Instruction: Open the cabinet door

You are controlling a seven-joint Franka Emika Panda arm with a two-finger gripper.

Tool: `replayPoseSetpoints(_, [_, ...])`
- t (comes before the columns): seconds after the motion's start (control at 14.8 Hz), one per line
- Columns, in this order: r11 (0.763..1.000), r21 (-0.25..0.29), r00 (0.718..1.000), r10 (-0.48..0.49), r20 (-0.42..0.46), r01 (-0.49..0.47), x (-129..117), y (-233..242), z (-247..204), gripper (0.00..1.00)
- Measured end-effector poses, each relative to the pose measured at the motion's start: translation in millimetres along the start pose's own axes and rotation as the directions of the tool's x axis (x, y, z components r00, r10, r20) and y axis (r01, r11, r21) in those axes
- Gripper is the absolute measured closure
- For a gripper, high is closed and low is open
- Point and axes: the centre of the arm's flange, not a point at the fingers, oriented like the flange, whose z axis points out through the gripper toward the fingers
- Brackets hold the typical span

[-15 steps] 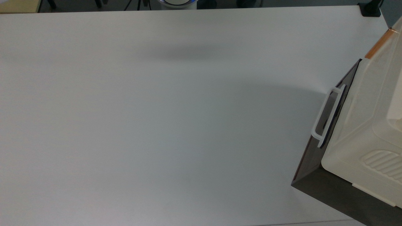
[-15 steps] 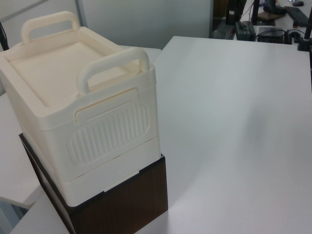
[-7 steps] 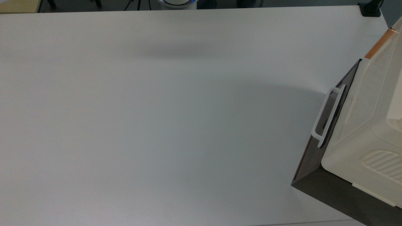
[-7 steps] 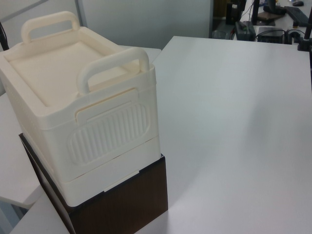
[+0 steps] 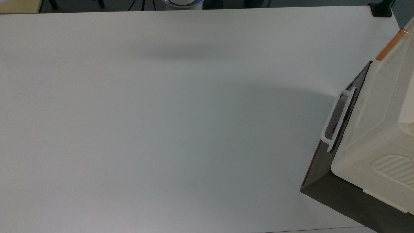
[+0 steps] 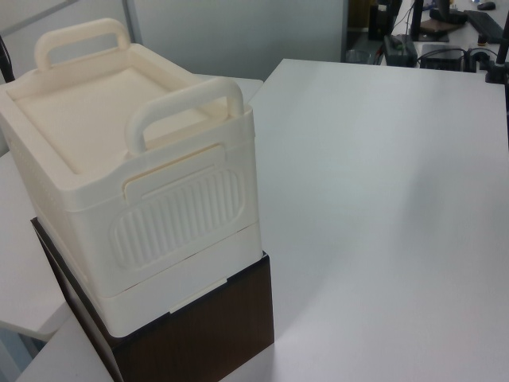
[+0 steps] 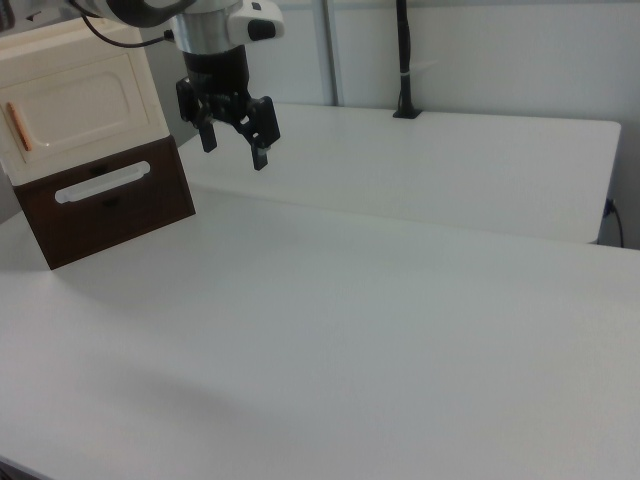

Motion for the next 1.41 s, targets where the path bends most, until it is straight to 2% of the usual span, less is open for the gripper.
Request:
replayPoseSetpoints(0.54, [1.000,-0.003,1.000,-0.010,-0.004,0.010,-2.5,21.4,-2.7,0.00])
replayPoseSetpoints(1.41, [1.000,-0.004,1.000,-0.025,-0.006,0.025,-2.7,22.6,-3.6,0.00])
